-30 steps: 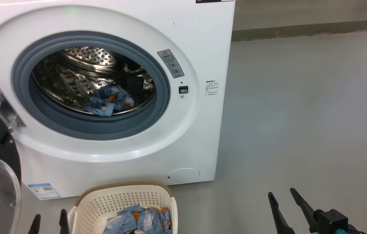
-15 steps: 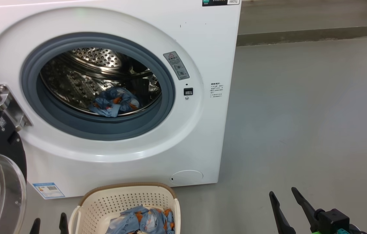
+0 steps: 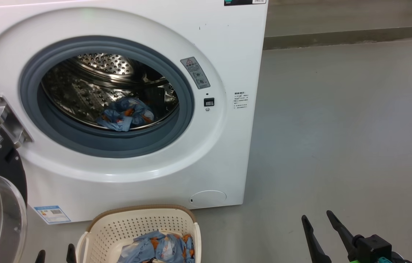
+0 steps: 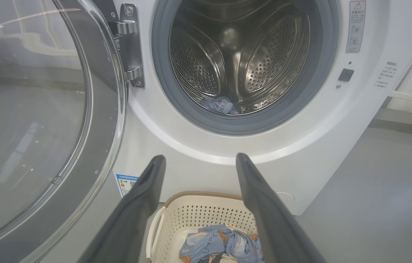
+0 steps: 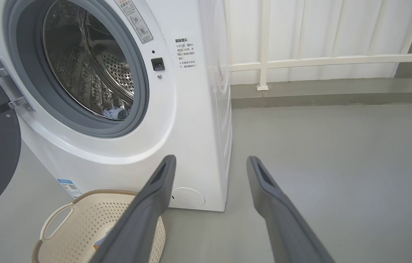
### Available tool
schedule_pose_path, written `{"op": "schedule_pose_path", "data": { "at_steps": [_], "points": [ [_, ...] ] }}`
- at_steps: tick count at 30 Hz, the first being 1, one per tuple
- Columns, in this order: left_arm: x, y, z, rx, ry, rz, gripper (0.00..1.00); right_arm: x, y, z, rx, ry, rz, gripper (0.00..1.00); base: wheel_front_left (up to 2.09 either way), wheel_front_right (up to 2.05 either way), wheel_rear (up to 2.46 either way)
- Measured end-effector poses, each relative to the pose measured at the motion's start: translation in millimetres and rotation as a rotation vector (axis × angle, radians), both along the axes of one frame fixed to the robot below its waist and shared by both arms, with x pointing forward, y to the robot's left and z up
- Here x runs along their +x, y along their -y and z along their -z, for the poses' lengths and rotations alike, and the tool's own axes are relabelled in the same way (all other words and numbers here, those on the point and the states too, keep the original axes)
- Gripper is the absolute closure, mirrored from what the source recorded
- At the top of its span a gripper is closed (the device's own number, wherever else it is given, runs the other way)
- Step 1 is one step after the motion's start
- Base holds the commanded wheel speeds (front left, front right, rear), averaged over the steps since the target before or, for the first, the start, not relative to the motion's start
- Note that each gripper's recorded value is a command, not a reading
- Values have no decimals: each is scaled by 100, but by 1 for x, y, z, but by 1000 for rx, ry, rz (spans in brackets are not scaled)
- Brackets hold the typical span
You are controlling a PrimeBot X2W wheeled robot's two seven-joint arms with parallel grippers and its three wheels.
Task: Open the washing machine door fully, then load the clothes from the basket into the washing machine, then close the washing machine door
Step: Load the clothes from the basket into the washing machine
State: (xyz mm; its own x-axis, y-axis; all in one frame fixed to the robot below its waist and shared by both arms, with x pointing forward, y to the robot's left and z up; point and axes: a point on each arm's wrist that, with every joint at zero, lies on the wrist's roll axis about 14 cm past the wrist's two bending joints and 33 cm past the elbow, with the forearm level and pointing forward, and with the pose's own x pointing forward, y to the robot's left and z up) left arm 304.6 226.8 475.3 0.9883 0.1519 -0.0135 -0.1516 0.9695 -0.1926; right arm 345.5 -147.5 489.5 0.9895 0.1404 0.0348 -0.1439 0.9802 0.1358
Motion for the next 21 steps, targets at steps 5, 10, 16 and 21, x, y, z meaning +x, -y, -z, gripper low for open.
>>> {"op": "schedule_pose_path", "data": {
  "at_steps": [5,10,16,21],
  "points": [
    [1,2,2,0,-7,10,0,0,1,1,0,-4,4,0,0,0,0],
    [2,2,4,-1,-12,14,0,0,1,3,0,-10,5,0,0,0,0],
    [2,3,6,-2,-19,19,0,0,1,5,0,-15,5,0,0,0,0],
    [3,3,8,-2,-27,18,0,1,2,6,0,-20,6,0,0,0,0]
  ]
}}
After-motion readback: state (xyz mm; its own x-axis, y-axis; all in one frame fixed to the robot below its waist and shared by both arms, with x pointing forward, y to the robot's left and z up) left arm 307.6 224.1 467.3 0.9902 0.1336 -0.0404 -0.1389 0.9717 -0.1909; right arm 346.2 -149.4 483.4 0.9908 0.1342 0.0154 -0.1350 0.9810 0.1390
